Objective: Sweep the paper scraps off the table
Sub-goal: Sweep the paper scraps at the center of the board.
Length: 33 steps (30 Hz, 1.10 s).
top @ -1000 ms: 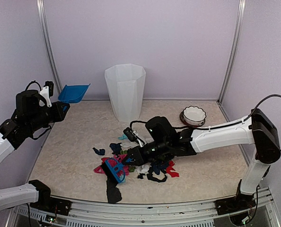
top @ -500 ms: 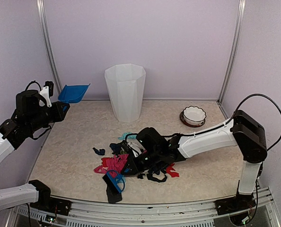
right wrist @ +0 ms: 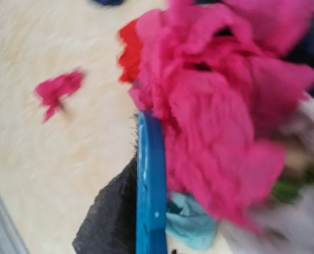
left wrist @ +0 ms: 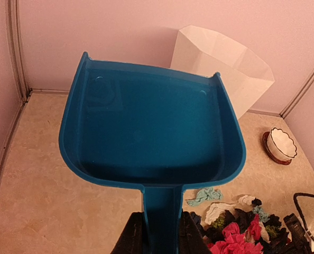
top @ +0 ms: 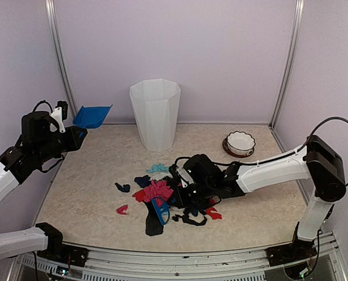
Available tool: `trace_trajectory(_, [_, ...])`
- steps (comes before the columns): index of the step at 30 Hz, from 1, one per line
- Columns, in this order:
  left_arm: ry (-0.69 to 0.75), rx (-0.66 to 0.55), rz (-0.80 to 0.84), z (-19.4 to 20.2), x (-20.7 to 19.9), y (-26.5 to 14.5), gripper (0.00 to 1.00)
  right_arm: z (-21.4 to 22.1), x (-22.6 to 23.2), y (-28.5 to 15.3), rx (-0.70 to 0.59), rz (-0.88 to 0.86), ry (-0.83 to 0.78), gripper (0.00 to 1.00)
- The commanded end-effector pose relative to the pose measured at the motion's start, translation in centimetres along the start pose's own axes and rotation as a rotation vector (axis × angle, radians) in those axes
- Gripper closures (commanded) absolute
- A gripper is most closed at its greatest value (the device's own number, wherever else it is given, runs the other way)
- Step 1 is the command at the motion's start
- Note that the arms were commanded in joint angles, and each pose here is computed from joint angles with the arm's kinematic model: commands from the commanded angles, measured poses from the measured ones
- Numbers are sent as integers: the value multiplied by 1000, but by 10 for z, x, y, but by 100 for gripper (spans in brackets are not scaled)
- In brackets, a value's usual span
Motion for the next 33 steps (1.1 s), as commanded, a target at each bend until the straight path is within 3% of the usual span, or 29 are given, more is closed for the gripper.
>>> trace_trajectory(1, [2,1,-8,1,0,2,100,3,-42,-22,-46,204,42,100])
trace_trajectory(9, [1,0,-7,1,0,1,100,-4,-47,-62,-92,225,40,100])
trace_trajectory(18, [1,-1,6,0,-1,1,100,-22,14,-96,-102,-43,-62,100])
trace_trajectory(25, [1,-1,9,0,-1,1,100,-43,48,-84,-150,-183,-72,100])
trace_trajectory(33, [3,4,2,1,-1,2,100,-64,79,-32,-178,-283,-31,100])
Point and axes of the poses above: each gripper's point midway between its finger pads, its own y axis out along the fingers, its own x axis along the line the jaws close on, z = x × y, the point moved 7 cm from there along -y, back along the fingers, and after that the axes turned 4 degrees about y, right-handed, at the moved point
